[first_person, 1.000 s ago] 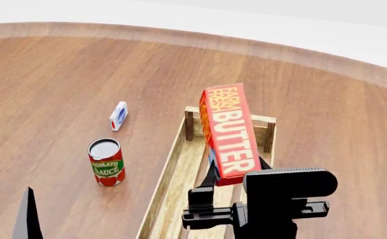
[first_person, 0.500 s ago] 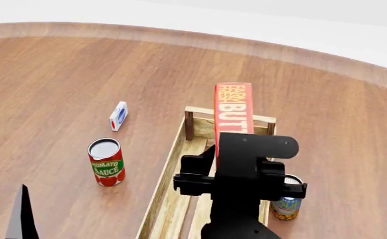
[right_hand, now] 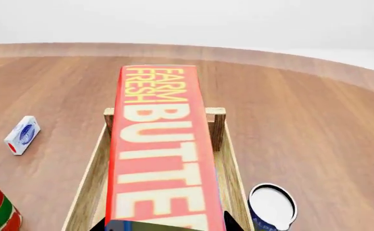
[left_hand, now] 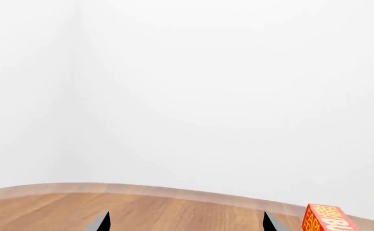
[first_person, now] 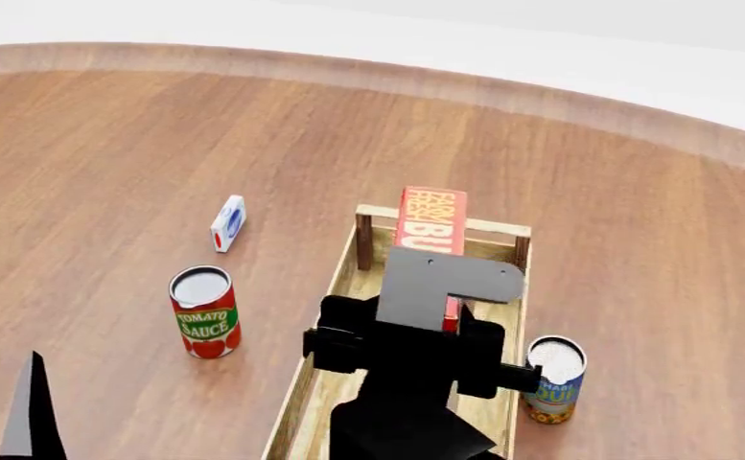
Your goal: Pick up the butter and put it in the tray.
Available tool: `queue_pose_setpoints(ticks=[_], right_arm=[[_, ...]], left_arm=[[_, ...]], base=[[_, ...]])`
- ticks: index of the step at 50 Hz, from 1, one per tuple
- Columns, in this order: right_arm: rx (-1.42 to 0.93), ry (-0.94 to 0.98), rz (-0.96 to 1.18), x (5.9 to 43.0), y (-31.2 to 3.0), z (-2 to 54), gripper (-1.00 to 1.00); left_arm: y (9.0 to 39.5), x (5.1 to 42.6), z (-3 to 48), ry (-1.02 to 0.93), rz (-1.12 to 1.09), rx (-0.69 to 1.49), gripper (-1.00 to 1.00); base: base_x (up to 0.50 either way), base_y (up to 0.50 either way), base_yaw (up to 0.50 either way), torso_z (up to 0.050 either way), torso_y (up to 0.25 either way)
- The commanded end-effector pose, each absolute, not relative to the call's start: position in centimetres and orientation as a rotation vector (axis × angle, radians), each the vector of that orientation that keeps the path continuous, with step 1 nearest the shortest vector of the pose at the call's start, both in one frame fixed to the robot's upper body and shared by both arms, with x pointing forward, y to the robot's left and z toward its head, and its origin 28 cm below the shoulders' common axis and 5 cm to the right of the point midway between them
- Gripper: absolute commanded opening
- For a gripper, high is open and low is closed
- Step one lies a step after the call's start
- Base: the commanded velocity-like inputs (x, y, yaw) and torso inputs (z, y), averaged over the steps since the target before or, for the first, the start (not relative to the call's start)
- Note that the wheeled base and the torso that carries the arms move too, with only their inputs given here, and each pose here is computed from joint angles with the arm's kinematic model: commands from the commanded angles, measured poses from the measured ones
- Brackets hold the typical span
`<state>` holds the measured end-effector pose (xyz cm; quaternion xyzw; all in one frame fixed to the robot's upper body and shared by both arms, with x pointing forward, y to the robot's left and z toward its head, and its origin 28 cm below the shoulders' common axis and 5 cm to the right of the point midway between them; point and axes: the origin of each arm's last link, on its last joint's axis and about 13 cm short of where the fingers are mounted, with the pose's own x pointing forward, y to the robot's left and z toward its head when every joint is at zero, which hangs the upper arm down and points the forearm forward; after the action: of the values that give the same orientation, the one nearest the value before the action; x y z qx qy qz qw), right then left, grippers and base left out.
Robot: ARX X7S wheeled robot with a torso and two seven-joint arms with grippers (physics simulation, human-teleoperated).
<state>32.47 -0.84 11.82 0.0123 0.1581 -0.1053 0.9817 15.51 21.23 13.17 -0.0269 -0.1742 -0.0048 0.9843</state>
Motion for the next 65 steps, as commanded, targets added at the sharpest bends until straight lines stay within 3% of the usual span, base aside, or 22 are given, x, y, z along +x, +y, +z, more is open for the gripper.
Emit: queue_pose_setpoints(ticks=[1, 65], right_arm=[[0.013, 0.312, -0.28, 33.0, -0.1, 11.4, -1.0], [-0.046, 0.426, -0.251, 33.1, 0.8, 4.7, -1.0]], left_arm=[[21.2, 15.5, 13.2, -0.351, -0.009, -0.057, 1.0], [21.4, 15.6, 13.2, -0.354, 0.001, -0.062, 1.0]], base=[[0.0, 0.0, 0.0, 0.0, 0.0], [0.0, 0.0, 0.0, 0.0, 0.001]])
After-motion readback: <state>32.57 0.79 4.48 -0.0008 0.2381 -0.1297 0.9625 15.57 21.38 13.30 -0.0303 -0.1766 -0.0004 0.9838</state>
